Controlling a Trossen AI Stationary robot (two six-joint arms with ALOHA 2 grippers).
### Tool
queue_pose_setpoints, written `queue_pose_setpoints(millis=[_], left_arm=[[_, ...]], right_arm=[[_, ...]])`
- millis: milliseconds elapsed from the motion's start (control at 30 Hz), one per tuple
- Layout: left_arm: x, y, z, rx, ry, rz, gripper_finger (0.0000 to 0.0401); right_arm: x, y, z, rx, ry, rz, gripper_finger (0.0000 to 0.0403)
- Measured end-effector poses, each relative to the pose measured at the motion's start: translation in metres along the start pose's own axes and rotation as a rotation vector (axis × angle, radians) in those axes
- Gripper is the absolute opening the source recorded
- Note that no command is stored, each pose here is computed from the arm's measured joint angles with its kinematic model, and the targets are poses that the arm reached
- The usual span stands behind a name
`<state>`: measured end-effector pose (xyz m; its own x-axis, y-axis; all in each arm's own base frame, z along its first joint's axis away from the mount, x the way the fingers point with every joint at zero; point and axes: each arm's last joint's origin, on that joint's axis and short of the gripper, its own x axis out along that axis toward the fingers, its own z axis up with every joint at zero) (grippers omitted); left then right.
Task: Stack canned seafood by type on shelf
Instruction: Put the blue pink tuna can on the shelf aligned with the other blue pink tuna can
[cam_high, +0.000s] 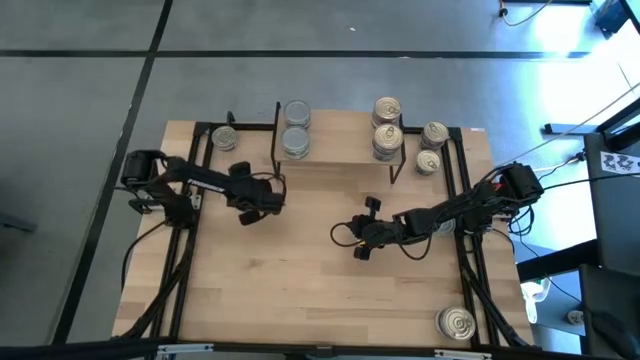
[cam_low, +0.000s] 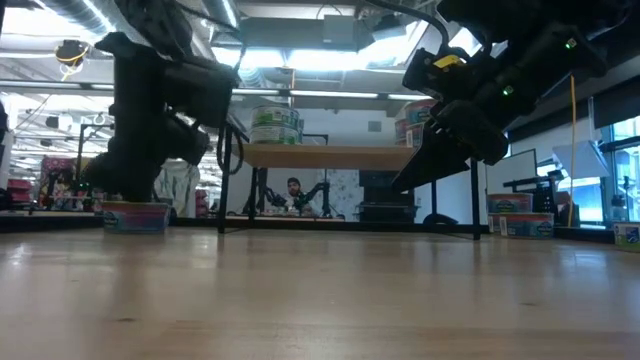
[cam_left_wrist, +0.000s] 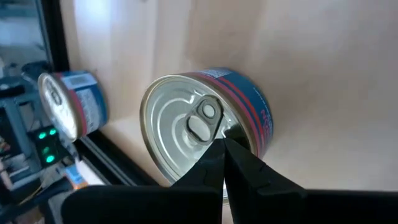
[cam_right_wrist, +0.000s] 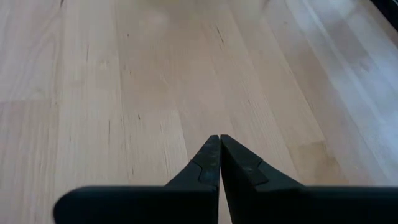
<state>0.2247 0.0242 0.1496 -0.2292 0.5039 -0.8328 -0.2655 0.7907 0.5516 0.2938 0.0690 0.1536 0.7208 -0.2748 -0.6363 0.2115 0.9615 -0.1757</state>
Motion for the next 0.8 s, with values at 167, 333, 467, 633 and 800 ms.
queue_pose_setpoints(millis=[167,333,467,633,800], left_arm=[[-0.015,-0.014,0.0,0.046,-0.06,-0.036,0.0004],[-0.031,-0.029,0.003,0.079,-0.149,-0.073,0.0003],[-0.042,-0.041,0.008,0.103,-0.243,-0.132,0.0003],[-0.053,-0.054,0.018,0.065,-0.395,-0.243,0.0003],[-0.063,-0.064,0.028,0.022,-0.528,-0.342,0.0003]], right_arm=[[0.0,0.0,0.0,-0.009,0.005,-0.001,0.0014],[0.0,0.0,-0.001,-0.021,0.013,-0.002,0.0014],[0.0,-0.001,-0.003,-0.029,0.028,-0.005,0.0014],[-0.002,-0.001,-0.006,-0.041,0.068,0.017,0.0014],[-0.005,-0.001,-0.007,-0.048,0.102,0.071,0.0014]])
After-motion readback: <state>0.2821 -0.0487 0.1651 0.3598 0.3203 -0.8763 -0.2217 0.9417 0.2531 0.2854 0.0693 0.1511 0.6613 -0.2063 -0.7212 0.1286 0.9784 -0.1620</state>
